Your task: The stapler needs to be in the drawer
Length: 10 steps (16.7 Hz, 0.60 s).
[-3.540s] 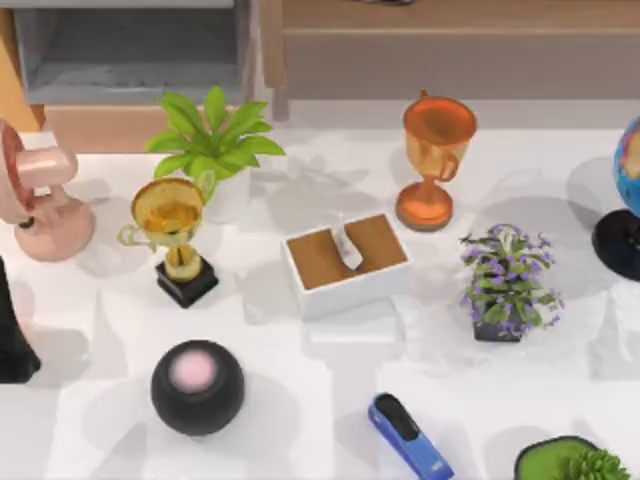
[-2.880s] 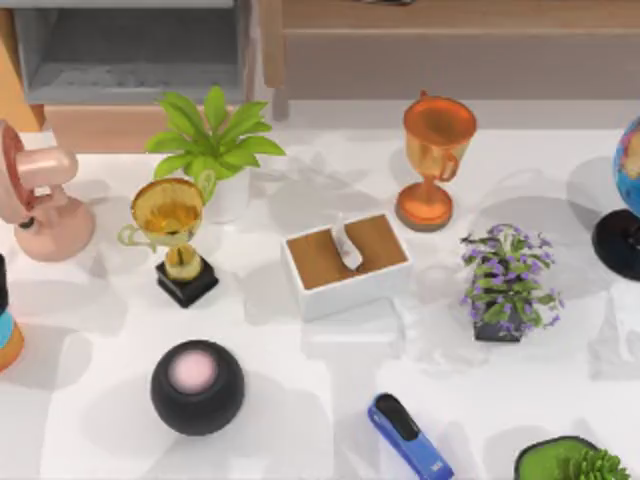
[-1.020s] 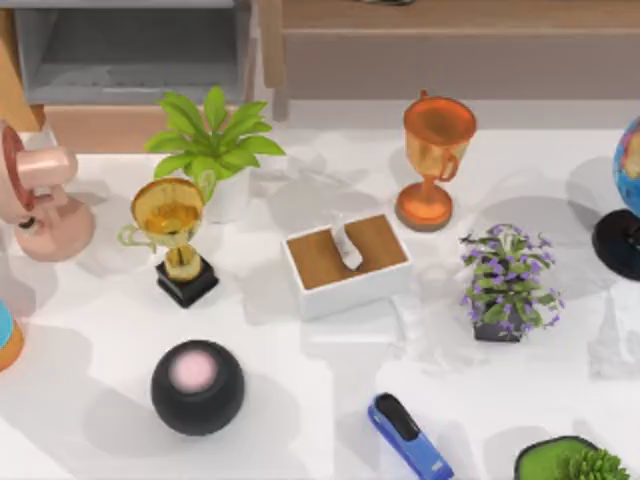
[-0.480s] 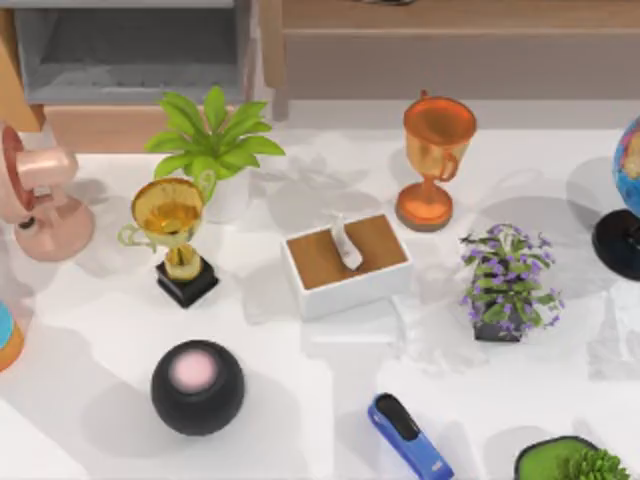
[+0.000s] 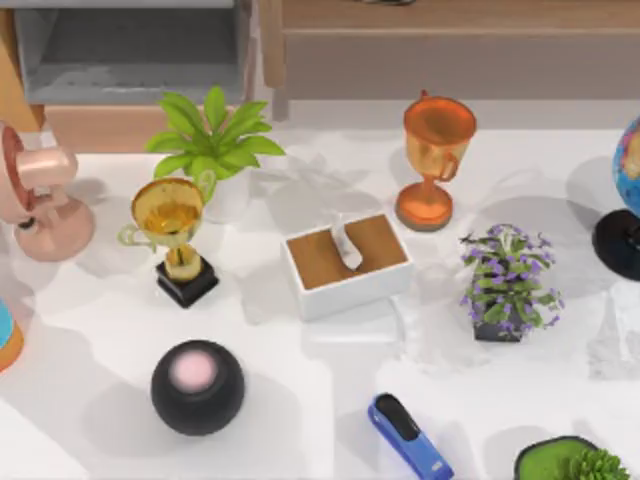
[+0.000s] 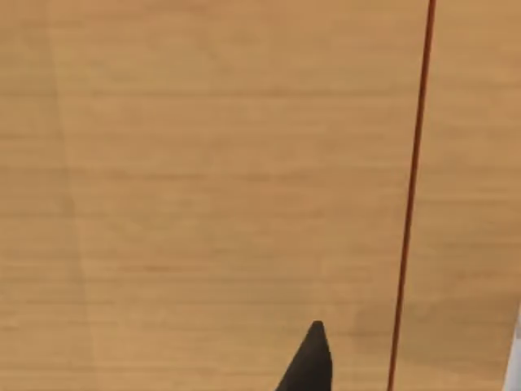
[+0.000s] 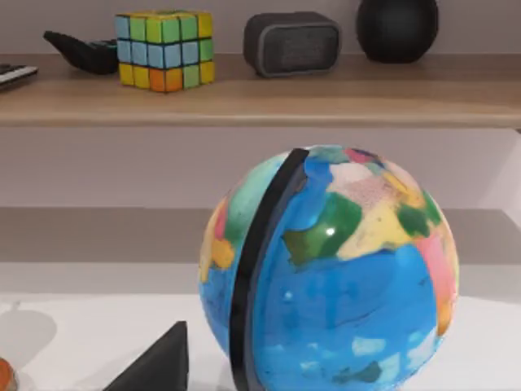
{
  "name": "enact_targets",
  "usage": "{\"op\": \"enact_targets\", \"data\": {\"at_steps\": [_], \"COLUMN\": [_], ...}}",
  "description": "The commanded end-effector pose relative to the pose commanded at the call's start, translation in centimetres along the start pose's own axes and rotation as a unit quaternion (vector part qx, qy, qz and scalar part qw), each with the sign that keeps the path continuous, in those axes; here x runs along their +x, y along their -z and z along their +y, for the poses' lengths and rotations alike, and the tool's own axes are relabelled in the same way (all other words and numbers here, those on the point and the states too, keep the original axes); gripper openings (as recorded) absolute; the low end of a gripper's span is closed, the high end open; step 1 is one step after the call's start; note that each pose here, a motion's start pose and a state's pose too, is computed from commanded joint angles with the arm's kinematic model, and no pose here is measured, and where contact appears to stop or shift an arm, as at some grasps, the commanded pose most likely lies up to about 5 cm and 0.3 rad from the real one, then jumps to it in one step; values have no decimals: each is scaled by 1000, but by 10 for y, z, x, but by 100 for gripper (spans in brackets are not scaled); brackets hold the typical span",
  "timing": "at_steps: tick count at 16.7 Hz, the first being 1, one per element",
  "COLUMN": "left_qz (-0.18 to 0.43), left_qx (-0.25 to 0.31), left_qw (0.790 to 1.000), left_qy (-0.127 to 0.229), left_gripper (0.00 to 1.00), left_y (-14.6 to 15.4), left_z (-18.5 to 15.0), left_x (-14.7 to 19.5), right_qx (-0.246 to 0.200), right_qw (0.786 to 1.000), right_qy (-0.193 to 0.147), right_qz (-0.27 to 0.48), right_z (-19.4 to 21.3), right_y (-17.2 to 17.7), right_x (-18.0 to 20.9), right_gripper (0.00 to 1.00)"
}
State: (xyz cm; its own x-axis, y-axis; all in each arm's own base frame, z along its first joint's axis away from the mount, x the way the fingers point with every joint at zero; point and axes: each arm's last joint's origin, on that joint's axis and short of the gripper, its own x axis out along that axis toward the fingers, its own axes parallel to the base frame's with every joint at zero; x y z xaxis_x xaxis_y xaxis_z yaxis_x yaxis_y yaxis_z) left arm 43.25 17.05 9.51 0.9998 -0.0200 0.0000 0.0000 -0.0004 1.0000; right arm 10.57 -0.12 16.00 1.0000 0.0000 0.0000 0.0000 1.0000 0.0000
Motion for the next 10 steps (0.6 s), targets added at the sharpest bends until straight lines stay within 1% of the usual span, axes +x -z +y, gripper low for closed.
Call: {"op": "enact_targets", "data": {"at_steps": [4, 5, 10], "left_qz": [0, 0, 0], "left_qx": [0, 0, 0], "left_qw": [1000, 1000, 1000], "left_qy": [0, 0, 0], "left_gripper": [2, 0, 0], "left_y": [0, 0, 0], "left_z": [0, 0, 0], "left_x": [0, 0, 0], "right_qx": [0, 0, 0], "right_qw": [1000, 1000, 1000], "right_qy": [0, 0, 0], "right_qz": [0, 0, 0], "right_z": [0, 0, 0], "right_y": [0, 0, 0], "right_x": [0, 0, 0], "right_gripper": [100, 100, 100]}}
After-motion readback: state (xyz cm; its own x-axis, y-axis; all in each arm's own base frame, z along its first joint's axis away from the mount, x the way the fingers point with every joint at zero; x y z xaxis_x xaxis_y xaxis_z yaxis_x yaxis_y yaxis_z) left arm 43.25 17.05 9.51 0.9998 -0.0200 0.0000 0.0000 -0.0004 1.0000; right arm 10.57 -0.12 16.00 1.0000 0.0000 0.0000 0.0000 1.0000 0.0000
